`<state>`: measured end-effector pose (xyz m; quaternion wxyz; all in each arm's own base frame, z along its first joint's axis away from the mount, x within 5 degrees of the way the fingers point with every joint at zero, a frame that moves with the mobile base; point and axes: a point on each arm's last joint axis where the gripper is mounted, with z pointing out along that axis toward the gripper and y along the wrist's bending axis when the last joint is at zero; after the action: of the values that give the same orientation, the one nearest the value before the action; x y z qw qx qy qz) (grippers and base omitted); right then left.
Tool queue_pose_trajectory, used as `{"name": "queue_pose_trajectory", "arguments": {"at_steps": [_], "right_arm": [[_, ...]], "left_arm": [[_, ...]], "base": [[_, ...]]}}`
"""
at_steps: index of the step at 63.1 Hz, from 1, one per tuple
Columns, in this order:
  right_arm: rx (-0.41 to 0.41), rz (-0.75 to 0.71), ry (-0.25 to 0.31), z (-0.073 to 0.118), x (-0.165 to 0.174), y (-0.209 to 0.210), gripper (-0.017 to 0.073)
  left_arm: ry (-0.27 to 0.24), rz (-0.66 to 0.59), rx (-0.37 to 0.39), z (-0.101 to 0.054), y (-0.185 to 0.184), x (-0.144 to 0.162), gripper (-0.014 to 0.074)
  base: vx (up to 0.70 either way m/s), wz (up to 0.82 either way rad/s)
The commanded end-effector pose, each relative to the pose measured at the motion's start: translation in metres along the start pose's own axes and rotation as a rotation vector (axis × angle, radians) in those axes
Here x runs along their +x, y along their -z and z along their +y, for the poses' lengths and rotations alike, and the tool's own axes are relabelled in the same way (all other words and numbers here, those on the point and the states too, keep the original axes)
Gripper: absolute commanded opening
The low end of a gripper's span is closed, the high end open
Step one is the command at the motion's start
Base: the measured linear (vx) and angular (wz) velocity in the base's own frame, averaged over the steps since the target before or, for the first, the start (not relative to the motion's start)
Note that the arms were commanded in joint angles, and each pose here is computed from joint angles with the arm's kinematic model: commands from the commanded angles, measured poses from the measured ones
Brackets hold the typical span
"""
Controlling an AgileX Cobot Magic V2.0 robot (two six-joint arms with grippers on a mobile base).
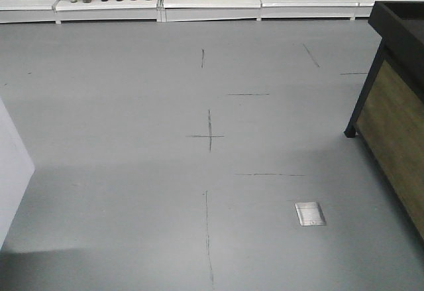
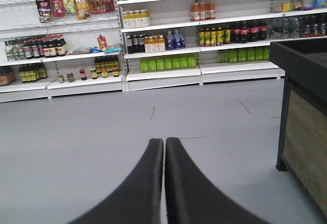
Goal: Pick three apples into basket with both arms
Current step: 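Turn the base toward the fruit table holding the light-blue basket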
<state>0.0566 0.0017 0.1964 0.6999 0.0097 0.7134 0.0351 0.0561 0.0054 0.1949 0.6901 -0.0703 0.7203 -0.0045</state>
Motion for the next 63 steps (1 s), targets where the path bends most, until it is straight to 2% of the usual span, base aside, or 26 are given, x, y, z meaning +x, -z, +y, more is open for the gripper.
{"name": "queue_pose_trajectory", "arguments": {"at_steps": [1, 31, 63], "right_arm": [[-0.006, -0.074, 0.011, 0.0006, -0.0027, 0.0005, -0.0004], [-0.006, -0.074, 0.011, 0.0006, -0.0027, 0.0005, -0.0004], [-0.006, -0.074, 0.011, 0.0006, -0.0027, 0.0005, -0.0004]], "left_arm": [[0.004, -0.081, 0.014, -0.0010, 0.0010, -0.0047, -0.0006], [0.004, -0.081, 0.014, -0.0010, 0.0010, -0.0047, -0.0006], [0.004, -0.081, 0.014, -0.0010, 0.0010, -0.0047, -0.0006]], "base": [[0.24, -0.15], [0.24, -0.28], [0.21, -0.55]]}}
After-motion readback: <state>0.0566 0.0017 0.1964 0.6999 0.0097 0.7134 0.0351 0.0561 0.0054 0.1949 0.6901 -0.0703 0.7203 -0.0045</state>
